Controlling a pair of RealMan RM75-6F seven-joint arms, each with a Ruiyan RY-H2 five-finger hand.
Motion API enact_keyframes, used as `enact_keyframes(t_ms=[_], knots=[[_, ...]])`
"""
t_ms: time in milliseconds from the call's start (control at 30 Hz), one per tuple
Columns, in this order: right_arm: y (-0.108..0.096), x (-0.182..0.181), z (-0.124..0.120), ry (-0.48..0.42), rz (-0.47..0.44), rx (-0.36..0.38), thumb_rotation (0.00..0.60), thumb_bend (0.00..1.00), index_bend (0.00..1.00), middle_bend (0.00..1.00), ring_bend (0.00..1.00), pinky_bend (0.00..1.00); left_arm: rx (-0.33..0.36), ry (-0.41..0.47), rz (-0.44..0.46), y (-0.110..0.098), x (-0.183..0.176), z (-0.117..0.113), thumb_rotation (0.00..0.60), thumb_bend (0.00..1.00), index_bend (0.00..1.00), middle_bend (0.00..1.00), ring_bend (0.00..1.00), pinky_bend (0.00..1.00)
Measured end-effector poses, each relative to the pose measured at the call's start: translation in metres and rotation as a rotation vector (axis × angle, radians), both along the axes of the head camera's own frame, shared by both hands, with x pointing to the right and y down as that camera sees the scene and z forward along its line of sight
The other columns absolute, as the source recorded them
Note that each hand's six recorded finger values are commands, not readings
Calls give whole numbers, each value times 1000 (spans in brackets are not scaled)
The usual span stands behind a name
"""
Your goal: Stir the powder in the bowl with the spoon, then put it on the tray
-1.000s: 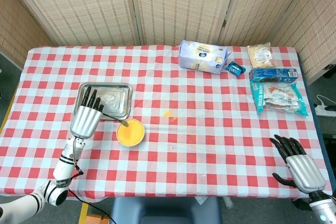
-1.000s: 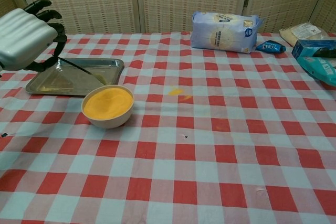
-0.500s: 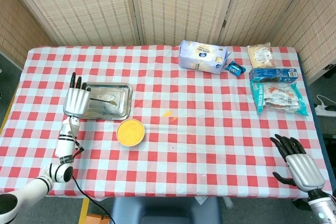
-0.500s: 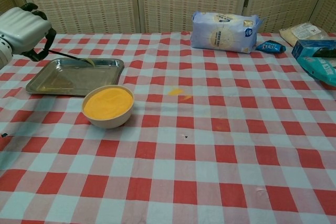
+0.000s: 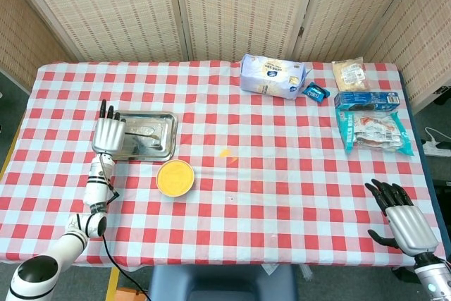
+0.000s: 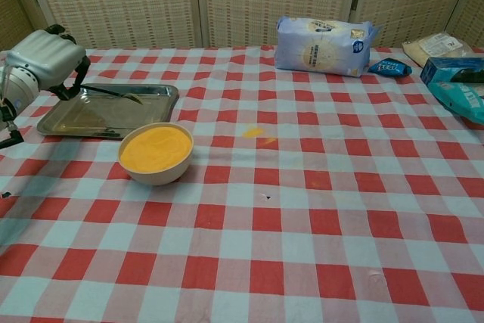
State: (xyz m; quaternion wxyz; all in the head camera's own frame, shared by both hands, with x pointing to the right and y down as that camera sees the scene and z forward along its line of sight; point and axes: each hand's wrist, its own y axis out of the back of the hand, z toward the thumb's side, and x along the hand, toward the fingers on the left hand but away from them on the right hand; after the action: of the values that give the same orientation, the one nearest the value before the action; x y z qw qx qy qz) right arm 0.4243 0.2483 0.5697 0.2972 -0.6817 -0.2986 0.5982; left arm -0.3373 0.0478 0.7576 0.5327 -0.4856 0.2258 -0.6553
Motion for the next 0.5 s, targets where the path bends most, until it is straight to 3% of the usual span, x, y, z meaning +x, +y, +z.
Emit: enact_keyframes(t_ms=[200,267,367,500], knots=[[1,-2,1,-2,-5,-1,600,147,0,0,0,0,0,0,-9,1,-2,1,600,521,90,279,125,27],[1,-2,0,-2,-5,0,600,146,0,0,0,0,-3,-1,-22,0,-4,2,600,497,38,263,118,27],[1,-2,0,-3,-4,2,600,147,0,0,0,0,-4,15,-29,1,-4,1,600,479,2,211,101,28],[1,-2,-2,-7,-5,5,600,147,0,0,0,0,-14,81,-44,4,-3,-2,600,438,0,58,12,28]])
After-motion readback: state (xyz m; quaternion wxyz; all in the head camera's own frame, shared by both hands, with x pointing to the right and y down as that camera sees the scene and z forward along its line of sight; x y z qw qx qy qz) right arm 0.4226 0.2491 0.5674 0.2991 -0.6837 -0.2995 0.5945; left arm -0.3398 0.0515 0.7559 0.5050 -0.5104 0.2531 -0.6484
